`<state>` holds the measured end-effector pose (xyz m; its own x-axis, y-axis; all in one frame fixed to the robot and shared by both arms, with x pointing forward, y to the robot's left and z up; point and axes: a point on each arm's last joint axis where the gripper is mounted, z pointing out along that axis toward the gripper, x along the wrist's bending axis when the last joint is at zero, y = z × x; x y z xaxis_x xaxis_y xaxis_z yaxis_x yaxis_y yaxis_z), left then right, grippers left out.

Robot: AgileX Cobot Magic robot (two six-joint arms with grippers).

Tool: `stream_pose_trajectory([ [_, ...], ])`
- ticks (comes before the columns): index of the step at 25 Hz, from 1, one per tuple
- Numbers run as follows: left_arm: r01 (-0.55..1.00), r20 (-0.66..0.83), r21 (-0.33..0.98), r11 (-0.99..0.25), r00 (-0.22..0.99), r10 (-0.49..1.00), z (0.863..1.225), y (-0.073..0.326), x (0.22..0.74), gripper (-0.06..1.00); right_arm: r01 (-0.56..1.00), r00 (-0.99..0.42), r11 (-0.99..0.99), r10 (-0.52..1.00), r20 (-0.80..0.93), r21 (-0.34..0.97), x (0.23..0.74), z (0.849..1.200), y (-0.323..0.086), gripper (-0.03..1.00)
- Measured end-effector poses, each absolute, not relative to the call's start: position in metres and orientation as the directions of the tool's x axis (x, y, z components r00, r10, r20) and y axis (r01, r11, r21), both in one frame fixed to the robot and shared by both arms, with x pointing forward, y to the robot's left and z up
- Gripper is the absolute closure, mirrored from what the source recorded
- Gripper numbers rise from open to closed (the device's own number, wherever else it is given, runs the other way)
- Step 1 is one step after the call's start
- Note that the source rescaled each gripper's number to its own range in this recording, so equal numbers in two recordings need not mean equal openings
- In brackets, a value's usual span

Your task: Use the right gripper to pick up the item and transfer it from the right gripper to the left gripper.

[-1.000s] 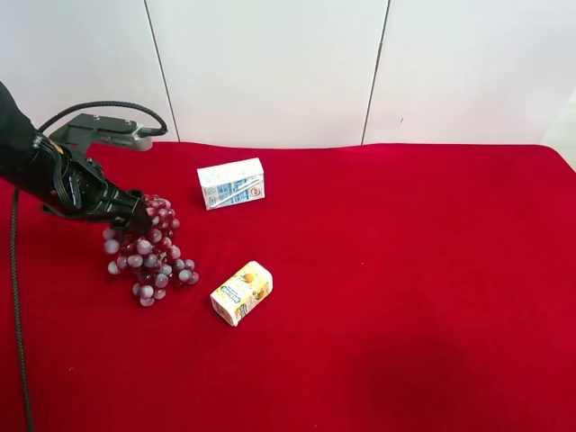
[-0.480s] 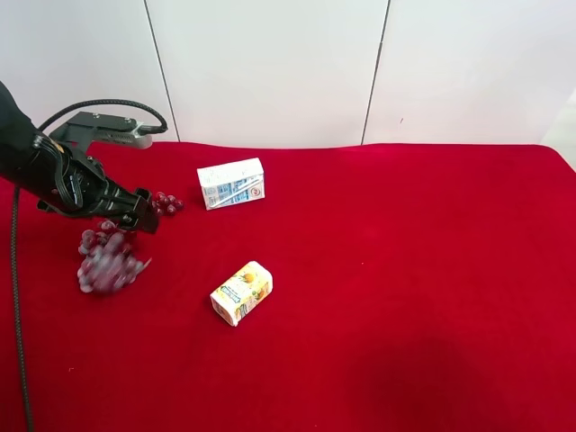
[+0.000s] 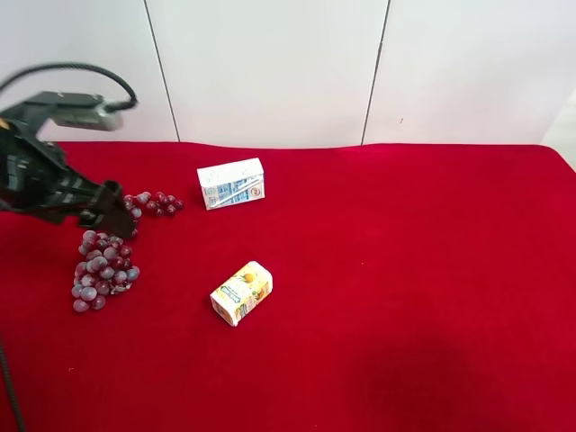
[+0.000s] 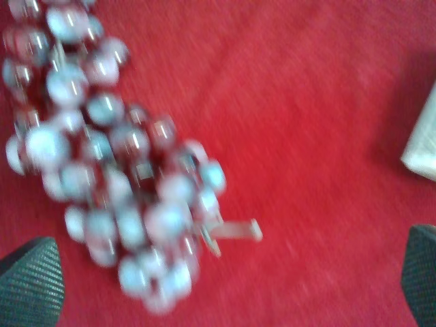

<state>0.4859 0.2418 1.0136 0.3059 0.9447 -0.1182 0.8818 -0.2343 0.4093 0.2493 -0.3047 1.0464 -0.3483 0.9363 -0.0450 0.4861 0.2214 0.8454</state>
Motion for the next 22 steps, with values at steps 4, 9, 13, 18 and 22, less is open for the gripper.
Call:
stream_pose_trajectory([
  [4, 0.874, -0.129, 0.419, -0.245, 0.325, 0.937, 1.039, 0.247, 0.447, -0.05, 0.486, -0.348, 0.221, 0.936, -0.045, 0.845, 0.249, 1.046, -0.305, 0.2],
  [9, 0.848, -0.113, 0.483, -0.219, 0.308, 0.945, 1.051, 0.259, 0.391, -0.05, 0.486, -0.348, 0.221, 0.936, -0.045, 0.845, 0.249, 1.046, -0.305, 0.2],
  [13, 0.79, -0.105, 0.582, -0.193, 0.308, 0.946, 1.062, 0.268, 0.342, -0.05, 0.486, -0.348, 0.221, 0.936, -0.045, 0.845, 0.249, 1.046, -0.305, 0.2],
  [18, 0.677, -0.064, 0.719, -0.159, 0.293, 0.954, 1.075, 0.281, 0.285, -0.05, 0.486, -0.348, 0.221, 0.936, -0.044, 0.845, 0.249, 1.046, -0.305, 0.2],
  [22, 0.572, -0.004, 0.807, -0.149, 0.258, 0.966, 1.078, 0.292, 0.253, -0.05, 0.486, -0.348, 0.221, 0.936, -0.044, 0.845, 0.249, 1.046, -0.305, 0.2],
])
